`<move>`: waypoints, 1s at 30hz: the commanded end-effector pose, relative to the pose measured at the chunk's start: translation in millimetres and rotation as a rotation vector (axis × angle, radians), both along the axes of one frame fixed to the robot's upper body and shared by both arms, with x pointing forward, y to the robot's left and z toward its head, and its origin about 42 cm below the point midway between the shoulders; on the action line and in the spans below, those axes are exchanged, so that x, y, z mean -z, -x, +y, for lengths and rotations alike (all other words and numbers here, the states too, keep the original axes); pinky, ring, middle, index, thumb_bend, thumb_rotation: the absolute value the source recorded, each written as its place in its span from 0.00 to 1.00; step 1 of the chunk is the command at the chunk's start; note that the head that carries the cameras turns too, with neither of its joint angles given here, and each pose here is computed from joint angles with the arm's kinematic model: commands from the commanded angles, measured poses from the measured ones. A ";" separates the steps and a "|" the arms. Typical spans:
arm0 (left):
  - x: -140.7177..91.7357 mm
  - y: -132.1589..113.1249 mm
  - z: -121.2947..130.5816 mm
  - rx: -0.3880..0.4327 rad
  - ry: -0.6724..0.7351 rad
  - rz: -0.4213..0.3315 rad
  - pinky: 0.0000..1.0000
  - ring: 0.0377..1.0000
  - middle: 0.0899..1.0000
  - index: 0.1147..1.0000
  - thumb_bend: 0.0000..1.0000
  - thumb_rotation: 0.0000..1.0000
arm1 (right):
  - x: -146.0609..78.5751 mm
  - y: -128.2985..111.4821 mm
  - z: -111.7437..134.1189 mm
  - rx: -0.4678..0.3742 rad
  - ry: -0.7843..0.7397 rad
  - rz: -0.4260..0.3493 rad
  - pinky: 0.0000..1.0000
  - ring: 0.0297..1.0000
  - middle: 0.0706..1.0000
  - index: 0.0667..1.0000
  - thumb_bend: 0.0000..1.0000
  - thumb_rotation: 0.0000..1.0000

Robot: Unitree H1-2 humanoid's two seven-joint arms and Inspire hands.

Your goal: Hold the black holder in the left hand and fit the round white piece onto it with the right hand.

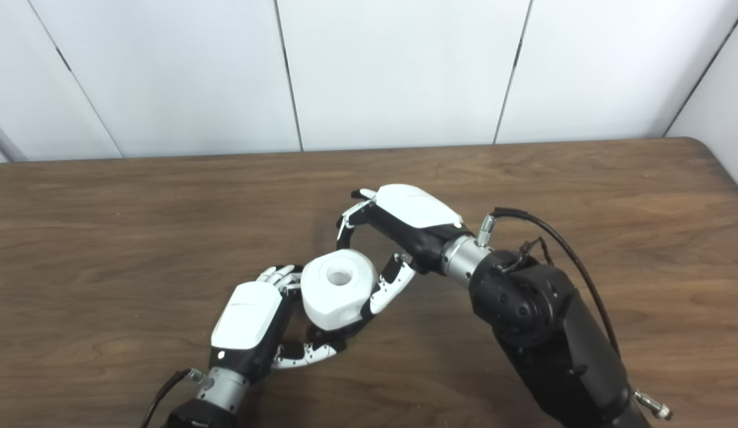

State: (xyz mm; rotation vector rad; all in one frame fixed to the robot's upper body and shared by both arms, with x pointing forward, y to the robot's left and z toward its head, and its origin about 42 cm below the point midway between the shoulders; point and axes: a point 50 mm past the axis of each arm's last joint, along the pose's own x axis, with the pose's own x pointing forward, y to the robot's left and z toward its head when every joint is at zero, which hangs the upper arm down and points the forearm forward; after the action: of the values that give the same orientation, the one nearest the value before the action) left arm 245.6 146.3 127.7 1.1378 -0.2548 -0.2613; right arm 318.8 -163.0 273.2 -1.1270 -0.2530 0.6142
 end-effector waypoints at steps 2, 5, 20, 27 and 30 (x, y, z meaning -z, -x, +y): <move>-0.6 1.7 -3.3 0.018 -0.024 0.010 0.91 0.87 0.77 0.42 0.52 0.05 | -19.7 -2.6 3.1 -0.011 -0.020 -0.101 0.90 0.96 0.77 0.44 0.53 0.13; -0.5 1.8 -3.2 0.020 -0.021 0.009 0.91 0.87 0.77 0.42 0.52 0.05 | -18.3 -2.4 3.6 -0.014 -0.014 -0.099 0.90 0.96 0.78 0.44 0.53 0.13; -1.1 1.4 -6.1 0.021 -0.016 0.011 0.92 0.87 0.77 0.42 0.52 0.05 | -6.8 -1.1 2.6 -0.011 0.014 -0.088 0.92 0.96 0.78 0.44 0.53 0.13; -1.2 1.9 -6.5 0.020 -0.010 0.011 0.92 0.88 0.77 0.42 0.52 0.05 | -3.8 -0.3 2.6 0.000 0.020 -0.084 0.92 0.97 0.78 0.44 0.53 0.13; -1.3 2.0 -6.7 0.019 -0.011 0.015 0.92 0.88 0.77 0.42 0.52 0.05 | -3.1 0.1 2.6 0.001 0.019 -0.085 0.92 0.96 0.78 0.45 0.53 0.14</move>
State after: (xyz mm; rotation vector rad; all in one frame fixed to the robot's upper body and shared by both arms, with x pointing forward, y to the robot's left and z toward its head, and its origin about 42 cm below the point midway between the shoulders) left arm 245.4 145.1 128.1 1.1348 -0.2504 -0.2603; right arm 317.5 -162.6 269.9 -1.1613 -0.2760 0.5951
